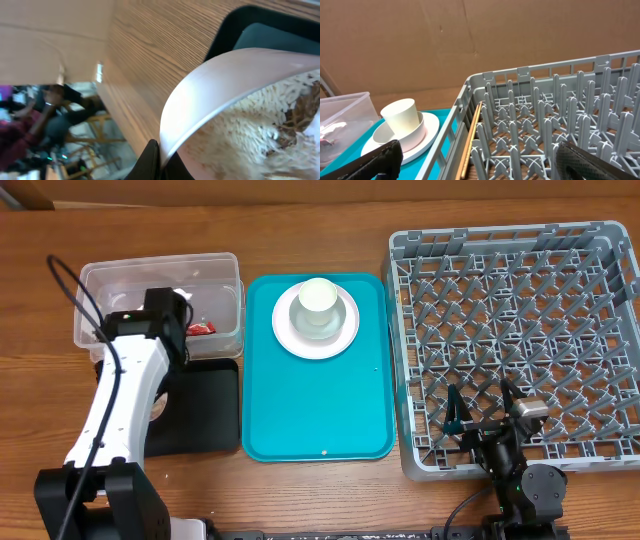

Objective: Sort waste into correct bins and load items into the dishwasher
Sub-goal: 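Tilt the pink plate to dump food scraps onto the black tray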

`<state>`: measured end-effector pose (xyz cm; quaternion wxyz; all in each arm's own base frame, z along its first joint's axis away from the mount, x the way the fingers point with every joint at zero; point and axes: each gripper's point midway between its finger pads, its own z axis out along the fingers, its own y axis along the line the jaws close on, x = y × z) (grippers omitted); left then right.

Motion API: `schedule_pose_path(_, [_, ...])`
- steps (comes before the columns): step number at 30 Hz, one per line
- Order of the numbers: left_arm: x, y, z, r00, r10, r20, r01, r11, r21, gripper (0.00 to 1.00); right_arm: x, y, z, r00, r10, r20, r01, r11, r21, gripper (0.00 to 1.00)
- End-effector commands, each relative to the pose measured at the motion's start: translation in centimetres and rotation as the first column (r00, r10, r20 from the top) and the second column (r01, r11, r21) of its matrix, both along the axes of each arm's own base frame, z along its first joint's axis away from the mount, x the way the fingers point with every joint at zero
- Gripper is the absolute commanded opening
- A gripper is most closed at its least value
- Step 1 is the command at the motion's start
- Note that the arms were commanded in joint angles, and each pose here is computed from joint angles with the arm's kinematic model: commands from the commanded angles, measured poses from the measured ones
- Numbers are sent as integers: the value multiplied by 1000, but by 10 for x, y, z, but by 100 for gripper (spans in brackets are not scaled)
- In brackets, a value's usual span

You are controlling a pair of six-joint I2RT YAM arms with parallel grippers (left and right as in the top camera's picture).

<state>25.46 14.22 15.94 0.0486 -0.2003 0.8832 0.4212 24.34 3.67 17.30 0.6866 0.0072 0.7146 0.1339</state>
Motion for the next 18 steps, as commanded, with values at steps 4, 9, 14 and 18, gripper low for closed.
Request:
schedule_pose_path(4, [8,-1,17,997,-69,-23,72,988,135,4,0,-1,-2,1000,-6,4,6,1000,1,100])
schedule_pose_path(9, [13,-10,16,994,-106,-37,110,983,144,4,0,-1,-2,1000,-6,4,6,1000,1,100])
schedule_pose_path(14, [21,-22,6,986,-148,-81,158,977,142,4,0,-1,-2,1000,-6,4,6,1000,1,100])
schedule_pose_path(18, [27,-29,-4,974,-179,-141,201,966,160,4,0,-1,-2,1000,-6,4,6,1000,1,100])
